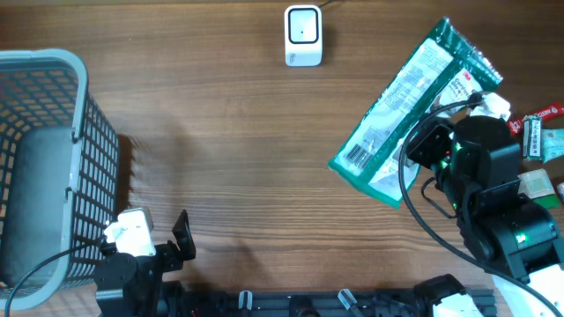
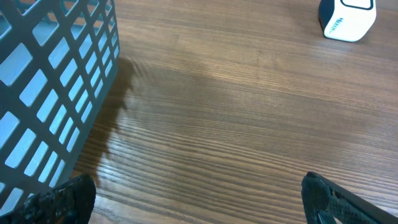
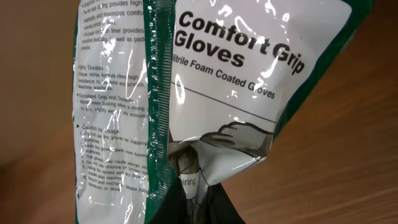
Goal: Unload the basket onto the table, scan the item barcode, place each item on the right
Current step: 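Swing the held gloves pack up to the barcode scanner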
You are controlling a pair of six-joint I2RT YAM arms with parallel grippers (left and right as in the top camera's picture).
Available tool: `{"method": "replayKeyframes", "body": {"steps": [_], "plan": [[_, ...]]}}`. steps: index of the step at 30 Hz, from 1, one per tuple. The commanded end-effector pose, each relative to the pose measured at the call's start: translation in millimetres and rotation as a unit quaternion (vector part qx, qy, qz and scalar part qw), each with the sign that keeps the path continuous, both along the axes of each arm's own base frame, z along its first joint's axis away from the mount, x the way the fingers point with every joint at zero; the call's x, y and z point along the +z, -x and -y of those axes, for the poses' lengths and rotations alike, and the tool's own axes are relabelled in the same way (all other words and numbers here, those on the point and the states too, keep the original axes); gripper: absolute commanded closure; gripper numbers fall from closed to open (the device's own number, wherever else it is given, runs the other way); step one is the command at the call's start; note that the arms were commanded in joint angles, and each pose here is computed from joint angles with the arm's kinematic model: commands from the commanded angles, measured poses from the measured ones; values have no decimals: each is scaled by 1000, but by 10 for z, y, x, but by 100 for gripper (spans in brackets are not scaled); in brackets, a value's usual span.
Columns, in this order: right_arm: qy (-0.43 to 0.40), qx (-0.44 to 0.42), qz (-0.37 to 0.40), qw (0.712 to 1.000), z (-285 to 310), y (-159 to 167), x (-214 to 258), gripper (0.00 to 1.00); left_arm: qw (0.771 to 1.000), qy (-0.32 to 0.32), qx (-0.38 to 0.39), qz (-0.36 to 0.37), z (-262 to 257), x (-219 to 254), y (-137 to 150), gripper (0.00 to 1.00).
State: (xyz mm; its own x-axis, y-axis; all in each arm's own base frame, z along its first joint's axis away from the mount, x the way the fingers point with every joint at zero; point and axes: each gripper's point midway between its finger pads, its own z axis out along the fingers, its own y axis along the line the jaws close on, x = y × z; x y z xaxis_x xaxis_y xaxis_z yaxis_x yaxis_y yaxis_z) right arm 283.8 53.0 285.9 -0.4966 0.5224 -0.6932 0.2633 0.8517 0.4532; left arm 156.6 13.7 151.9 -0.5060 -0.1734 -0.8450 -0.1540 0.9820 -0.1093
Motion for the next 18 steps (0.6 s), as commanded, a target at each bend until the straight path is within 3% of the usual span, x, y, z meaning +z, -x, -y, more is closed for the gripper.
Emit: {"method": "replayKeyframes", "body": {"steps": [1,6,10,15,18], "plan": [[-42,31,6,999,-162,39,88,96,1000,4,-3,2,16,-7,-5,0],[28,77,78,994,-181,-82,368,96,1000,4,-3,2,16,-7,-4,0],[174,146,152,962,-263,-395,601,96,1000,4,-3,2,16,-7,-4,0],[372,24,166,913,157,-1042,725,96,1000,4,-3,2,16,-7,-5,0],[450,16,209,868,46,-1421,858,96,1000,4,-3,2,16,-7,-5,0]]}}
